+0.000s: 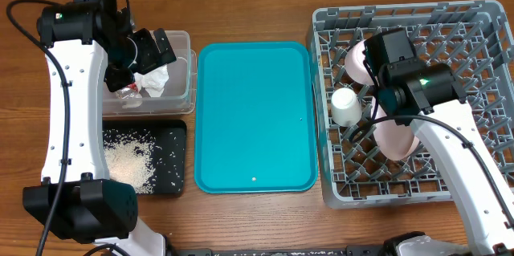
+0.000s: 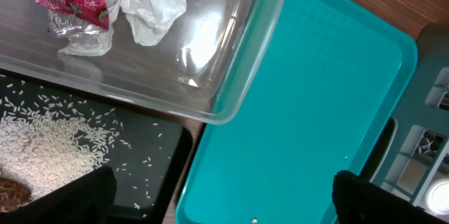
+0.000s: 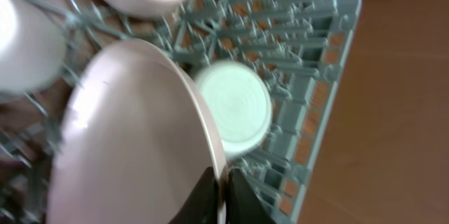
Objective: Sort waste into correct bins and load items into the dishwasher
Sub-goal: 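Lower the white plate upright into the rack's front slots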
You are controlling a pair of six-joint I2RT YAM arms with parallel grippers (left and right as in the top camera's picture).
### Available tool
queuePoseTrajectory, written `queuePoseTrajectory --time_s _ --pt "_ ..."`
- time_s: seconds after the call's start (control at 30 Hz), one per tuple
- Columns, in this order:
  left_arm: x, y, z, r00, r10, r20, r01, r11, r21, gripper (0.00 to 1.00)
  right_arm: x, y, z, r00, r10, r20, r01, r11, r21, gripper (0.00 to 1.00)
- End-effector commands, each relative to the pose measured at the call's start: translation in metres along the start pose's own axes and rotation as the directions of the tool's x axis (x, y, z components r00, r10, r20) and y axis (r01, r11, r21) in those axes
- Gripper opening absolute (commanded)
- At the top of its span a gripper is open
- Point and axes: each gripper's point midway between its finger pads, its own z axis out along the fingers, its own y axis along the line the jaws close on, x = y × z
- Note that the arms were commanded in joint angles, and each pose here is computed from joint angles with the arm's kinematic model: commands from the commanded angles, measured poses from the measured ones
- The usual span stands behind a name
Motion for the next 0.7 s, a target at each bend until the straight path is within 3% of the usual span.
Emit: queuePoseTrajectory --time_s 0.0,0.03,0.07,0.17,0.3,0.43,0.67 --pt "-0.003 -0.005 -0.005 1.000 -0.009 0.015 0.009 1.000 0.018 1.00 -0.015 0.020 -0.003 0.998 0.023 0.067 -0.016 0.994 -0.112 0.13" --pt "-0.004 -0.005 -0.005 1.000 -0.009 0.015 0.009 1.000 0.018 1.00 -0.015 0.020 -0.003 0.997 0.024 0.068 -0.016 0.994 -0.112 0.18" --pt "-0.003 -0.005 -0.005 1.000 -0.009 0.015 0.009 1.000 0.018 1.00 -0.015 0.020 -0.003 0.997 0.023 0.067 -0.016 0.994 -0.111 0.30" --pt "-0.004 -0.005 -0.005 1.000 -0.009 0.015 0.009 1.000 0.018 1.00 -0.015 0.020 -0.003 0.998 0.022 0.065 -0.015 0.994 -0.112 0.98" --pt "-0.004 -0.005 -0.005 1.000 -0.009 0.015 0.009 1.000 0.018 1.00 -0.016 0.022 -0.003 0.997 0.025 0.072 -0.016 0.992 -0.124 1.00" --pt "-0.004 -0.005 -0.005 1.000 -0.009 0.015 0.009 1.000 0.018 1.00 -0.043 0.046 -0.012 0.976 0.139 0.167 -0.085 0.952 -0.293 1.00" --pt "-0.004 -0.005 -0.005 1.000 -0.009 0.015 0.009 1.000 0.018 1.00 -0.113 0.085 -0.063 0.838 0.476 0.265 -0.173 0.694 -0.699 1.00"
